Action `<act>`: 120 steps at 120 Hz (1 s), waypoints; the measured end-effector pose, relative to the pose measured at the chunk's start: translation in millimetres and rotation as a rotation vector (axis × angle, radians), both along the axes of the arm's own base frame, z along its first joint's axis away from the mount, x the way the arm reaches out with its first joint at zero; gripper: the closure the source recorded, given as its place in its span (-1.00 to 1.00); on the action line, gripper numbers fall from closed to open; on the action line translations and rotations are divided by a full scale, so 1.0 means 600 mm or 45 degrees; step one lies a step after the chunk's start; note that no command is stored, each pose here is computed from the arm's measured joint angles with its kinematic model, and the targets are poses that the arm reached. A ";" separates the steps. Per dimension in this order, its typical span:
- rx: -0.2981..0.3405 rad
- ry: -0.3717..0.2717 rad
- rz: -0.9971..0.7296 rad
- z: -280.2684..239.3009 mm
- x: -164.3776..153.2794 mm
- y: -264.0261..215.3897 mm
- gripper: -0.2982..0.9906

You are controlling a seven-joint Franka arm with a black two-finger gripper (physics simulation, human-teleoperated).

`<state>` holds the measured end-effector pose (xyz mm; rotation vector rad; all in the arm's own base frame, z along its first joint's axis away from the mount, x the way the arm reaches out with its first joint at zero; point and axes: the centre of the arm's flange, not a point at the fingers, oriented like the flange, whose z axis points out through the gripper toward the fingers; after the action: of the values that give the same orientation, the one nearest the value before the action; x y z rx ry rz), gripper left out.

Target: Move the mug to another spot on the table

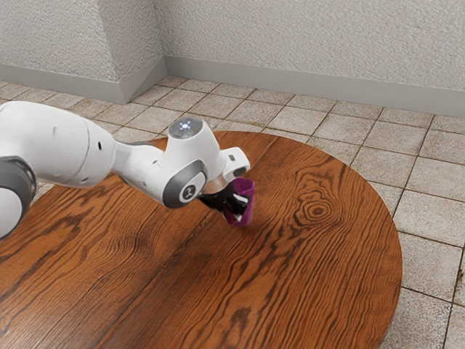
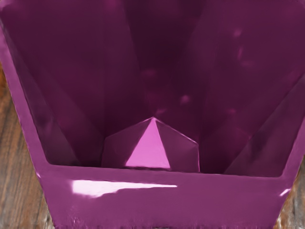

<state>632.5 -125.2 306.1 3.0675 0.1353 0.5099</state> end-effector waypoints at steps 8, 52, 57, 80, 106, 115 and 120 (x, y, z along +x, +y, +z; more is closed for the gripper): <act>-0.006 0.000 0.013 0.007 -0.026 0.014 0.37; -0.015 0.034 0.079 0.019 -0.132 0.082 0.48; -0.012 0.040 0.083 0.017 -0.141 0.088 0.49; 0.001 0.093 0.107 -0.006 -0.181 0.115 0.51; 0.009 0.133 0.115 -0.028 -0.199 0.122 0.30; 0.010 0.137 0.119 -0.031 -0.200 0.127 0.05; 0.010 0.138 0.121 -0.031 -0.200 0.129 -0.05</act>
<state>512.3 -48.1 287.3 3.1087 0.2828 0.3477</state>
